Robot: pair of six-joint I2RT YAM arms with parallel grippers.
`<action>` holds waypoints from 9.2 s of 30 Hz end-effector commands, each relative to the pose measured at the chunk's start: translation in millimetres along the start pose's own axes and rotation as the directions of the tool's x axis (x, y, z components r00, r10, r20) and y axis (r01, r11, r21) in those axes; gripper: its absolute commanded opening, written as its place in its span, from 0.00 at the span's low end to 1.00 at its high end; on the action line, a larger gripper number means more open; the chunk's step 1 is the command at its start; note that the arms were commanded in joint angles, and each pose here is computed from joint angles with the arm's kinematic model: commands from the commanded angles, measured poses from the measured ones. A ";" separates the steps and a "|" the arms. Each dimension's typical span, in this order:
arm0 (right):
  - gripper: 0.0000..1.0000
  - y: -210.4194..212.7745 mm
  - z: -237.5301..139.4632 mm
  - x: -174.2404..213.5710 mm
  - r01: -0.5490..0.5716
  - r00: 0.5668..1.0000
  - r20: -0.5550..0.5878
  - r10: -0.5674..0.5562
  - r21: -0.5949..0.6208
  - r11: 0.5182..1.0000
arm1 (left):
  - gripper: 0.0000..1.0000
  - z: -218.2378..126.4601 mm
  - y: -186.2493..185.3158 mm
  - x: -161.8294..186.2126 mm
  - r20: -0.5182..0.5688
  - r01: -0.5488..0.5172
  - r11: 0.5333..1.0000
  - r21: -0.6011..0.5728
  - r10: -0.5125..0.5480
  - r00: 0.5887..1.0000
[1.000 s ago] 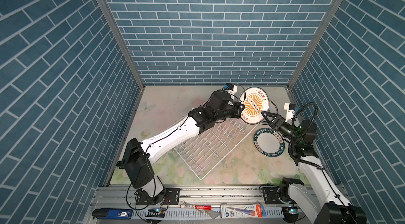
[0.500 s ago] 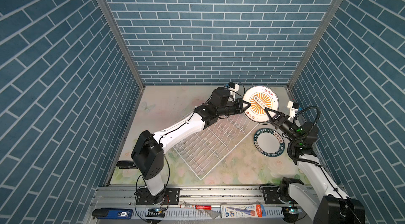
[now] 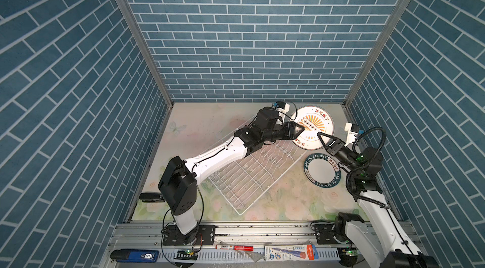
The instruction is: Unload the plates from the dish rack
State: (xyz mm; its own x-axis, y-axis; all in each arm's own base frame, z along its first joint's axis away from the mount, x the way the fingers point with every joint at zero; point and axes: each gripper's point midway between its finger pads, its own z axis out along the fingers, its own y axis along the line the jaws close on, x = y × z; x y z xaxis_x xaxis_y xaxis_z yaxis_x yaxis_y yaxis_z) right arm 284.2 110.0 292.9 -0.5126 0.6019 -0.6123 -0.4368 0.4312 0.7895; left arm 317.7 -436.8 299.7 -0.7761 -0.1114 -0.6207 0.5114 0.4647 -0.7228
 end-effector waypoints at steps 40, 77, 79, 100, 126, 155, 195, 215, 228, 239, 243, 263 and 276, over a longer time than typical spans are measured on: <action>0.12 -166.7 -127.2 87.5 -0.180 0.943 -0.002 0.333 0.837 0.517 | 0.96 -174.3 205.7 -13.6 -0.302 -0.440 0.335 -0.833 0.390 0.870; 0.76 -175.1 -132.5 91.0 -0.142 0.936 -0.039 0.349 0.866 0.479 | 0.80 -145.1 268.3 12.3 -0.505 -0.591 0.398 -0.702 0.308 0.807; 0.85 -175.4 -133.1 91.6 -0.143 0.935 -0.039 0.353 0.868 0.475 | 0.78 -142.8 270.2 12.2 -0.508 -0.593 0.401 -0.699 0.306 0.805; 0.99 -166.3 -132.1 86.7 -0.142 0.947 -0.031 0.320 0.852 0.504 | 0.52 -116.2 290.6 9.2 -0.524 -0.627 0.384 -0.678 0.346 0.778; 0.99 -168.1 -135.4 84.0 -0.137 0.953 -0.020 0.303 0.862 0.488 | 0.23 -90.3 304.8 6.2 -0.504 -0.645 0.383 -0.661 0.411 0.760; 0.98 -162.8 -125.9 85.6 -0.132 0.954 -0.046 0.297 0.824 0.551 | 0.00 -111.3 280.7 -19.1 -0.342 -0.562 0.352 -0.749 0.521 0.782; 0.91 12.4 -10.9 2.0 0.015 0.999 -0.030 -0.016 -0.040 0.999 | 0.00 -92.7 12.3 -27.5 0.184 -0.094 0.982 -0.161 0.124 0.975; 0.73 -7.1 15.5 -11.1 -0.004 1.000 0.014 0.005 -0.098 0.995 | 0.00 -22.6 -24.5 22.0 -0.002 0.027 0.997 0.075 -0.026 1.000; 0.21 -6.8 13.1 -5.8 0.005 1.000 0.006 -0.005 -0.106 0.994 | 0.00 2.6 -36.9 35.1 -0.090 0.091 0.979 0.180 -0.076 0.993; 0.00 -2.1 6.0 -6.3 0.026 0.999 0.024 -0.024 -0.080 0.996 | 0.05 8.7 -35.1 41.1 -0.118 0.080 0.979 0.189 -0.059 0.991; 0.00 -7.1 0.2 -11.3 0.043 0.998 0.047 -0.043 0.000 0.999 | 0.32 -0.9 -27.3 38.3 -0.089 0.014 0.992 0.125 -0.003 0.996; 0.00 -106.9 -125.2 28.1 -0.101 0.992 0.034 0.124 0.803 0.588 | 0.82 -146.0 132.6 -8.4 -0.203 -0.399 0.551 -0.733 0.382 0.901; 0.00 -138.6 -144.0 73.5 -0.142 0.977 0.035 0.212 0.845 0.515 | 0.85 -114.5 176.1 18.0 -0.313 -0.484 0.523 -0.701 0.385 0.868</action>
State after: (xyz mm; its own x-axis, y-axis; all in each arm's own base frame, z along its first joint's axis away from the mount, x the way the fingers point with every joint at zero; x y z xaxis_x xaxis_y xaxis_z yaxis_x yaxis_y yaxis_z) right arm 200.3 -2.5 137.1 -0.5657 0.7051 -0.4275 0.4773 0.7028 0.5275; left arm 348.4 -250.5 200.0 -0.6103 0.3316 -0.7194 0.3538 0.9267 0.1270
